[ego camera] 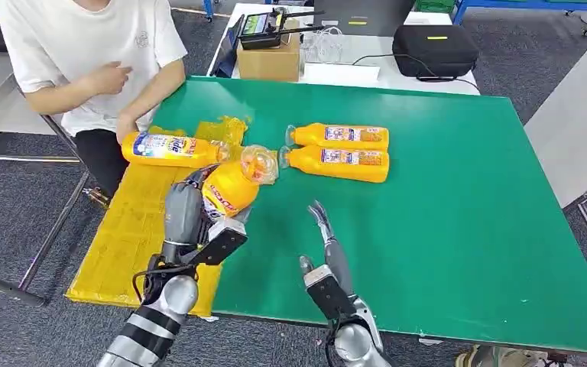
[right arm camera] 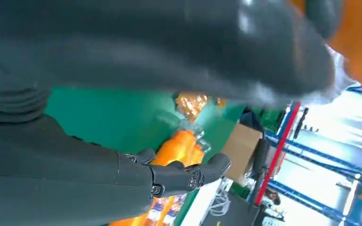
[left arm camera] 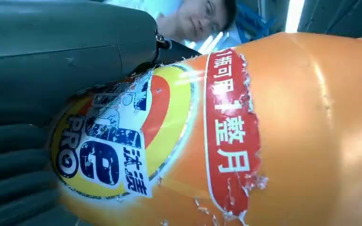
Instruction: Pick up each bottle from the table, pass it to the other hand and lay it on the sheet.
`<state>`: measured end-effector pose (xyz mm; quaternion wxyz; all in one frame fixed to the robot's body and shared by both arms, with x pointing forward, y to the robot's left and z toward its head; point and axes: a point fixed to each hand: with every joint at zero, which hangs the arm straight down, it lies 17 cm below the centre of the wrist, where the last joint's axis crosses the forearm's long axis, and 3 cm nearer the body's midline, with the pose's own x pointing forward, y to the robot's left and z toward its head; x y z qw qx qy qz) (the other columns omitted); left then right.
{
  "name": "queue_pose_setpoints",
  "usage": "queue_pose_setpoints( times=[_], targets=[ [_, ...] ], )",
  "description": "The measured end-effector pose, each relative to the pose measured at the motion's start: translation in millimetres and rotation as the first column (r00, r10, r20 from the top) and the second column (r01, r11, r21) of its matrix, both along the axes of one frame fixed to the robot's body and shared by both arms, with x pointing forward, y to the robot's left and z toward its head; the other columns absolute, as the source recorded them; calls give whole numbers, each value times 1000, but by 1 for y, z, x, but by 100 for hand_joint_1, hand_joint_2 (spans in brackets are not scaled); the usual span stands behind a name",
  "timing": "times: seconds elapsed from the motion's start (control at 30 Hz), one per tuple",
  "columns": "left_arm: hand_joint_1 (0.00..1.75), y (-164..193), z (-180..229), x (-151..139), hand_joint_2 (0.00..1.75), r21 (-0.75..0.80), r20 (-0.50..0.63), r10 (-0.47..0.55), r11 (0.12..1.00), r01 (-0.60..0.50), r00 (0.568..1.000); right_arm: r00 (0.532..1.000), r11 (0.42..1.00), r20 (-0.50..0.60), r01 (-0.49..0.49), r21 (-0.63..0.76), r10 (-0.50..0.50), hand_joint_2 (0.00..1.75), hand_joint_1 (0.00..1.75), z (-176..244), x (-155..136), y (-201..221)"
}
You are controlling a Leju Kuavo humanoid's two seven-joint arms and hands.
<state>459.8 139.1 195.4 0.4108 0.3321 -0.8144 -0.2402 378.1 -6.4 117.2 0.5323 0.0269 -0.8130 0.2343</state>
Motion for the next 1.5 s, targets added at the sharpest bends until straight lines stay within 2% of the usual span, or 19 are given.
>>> queue_pose_setpoints(
  times=[0.13, 0.27, 0.33, 0.43, 0.5, 0.53, 0.57, 0.63, 0.67, 0.7, 0.73, 0.87, 0.93, 1.0, 1.07, 1.23, 1.5],
  targets=[
    [175, 17, -20, 16, 175, 134, -36, 77, 988, -72, 996, 1000, 1000, -14, -3, 1, 3, 0, 0, -4, -2, -1],
    [175, 39, -41, 29, 175, 316, -27, 176, 936, -159, 984, 999, 1000, -32, -16, 5, 16, 0, 0, -9, -7, 2],
    [175, 43, -51, 30, 175, 394, -22, 186, 905, -162, 982, 999, 1000, -38, -15, 5, 16, 0, 0, -12, -8, 1],
    [175, 52, -67, 30, 175, 426, -48, 198, 891, -159, 979, 999, 1000, -44, -14, 5, 15, 0, 0, -14, -10, 1],
    [169, 55, -73, 30, 175, 439, -58, 201, 885, -156, 978, 999, 1000, -47, -13, 5, 13, 0, 0, -15, -10, 0],
    [161, 56, -75, 30, 175, 450, -60, 203, 879, -155, 977, 999, 1000, -48, -13, 6, 13, 0, 0, -15, -10, 0],
    [161, 57, -79, 30, 175, 475, -65, 209, 866, -154, 976, 999, 1000, -51, -12, 9, 13, 0, 0, -15, -10, 0],
    [150, 58, -91, 28, 175, 538, -82, 217, 831, -140, 973, 998, 1000, -60, -8, 19, 9, 0, 0, -16, -10, -2],
    [131, 60, -98, 26, 175, 568, -93, 224, 812, -134, 970, 998, 1000, -65, -3, 21, 4, 0, 0, -18, -10, -4],
    [58, 60, -107, 24, 175, 597, -109, 232, 793, -123, 966, 998, 1000, -70, 0, 22, 2, 0, 0, -19, -10, -5],
    [2, 62, -116, 23, 175, 624, -128, 243, 773, -112, 962, 997, 1000, -74, 1, 22, 0, 0, 0, -20, -10, -6],
    [0, 65, -158, 17, 175, 683, -261, 260, 730, -13, 930, 996, 1000, -91, 2, 20, -1, 0, 0, -25, -12, -7],
    [0, 58, -180, 12, 175, 628, -386, 208, 773, 91, 899, 995, 1000, -100, 12, 19, -11, 0, 0, -27, -12, -10],
    [0, 46, -198, 6, 175, 531, -523, 121, 821, 212, 844, 994, 1000, -109, 25, 18, -22, 0, 0, -30, -11, -14],
    [0, 37, -204, 6, 175, 486, -588, 66, 826, 287, 806, 993, 999, -112, 32, 19, -30, 0, 0, -31, -9, -18],
    [0, 31, -206, 6, 175, 489, -601, 42, 809, 326, 798, 993, 999, -115, 44, 19, -41, 0, 0, -32, -7, -22],
    [0, 32, -207, 6, 175, 483, -604, 36, 811, 330, 796, 992, 998, -117, 52, 20, -49, 0, 0, -33, -6, -25]
  ],
)
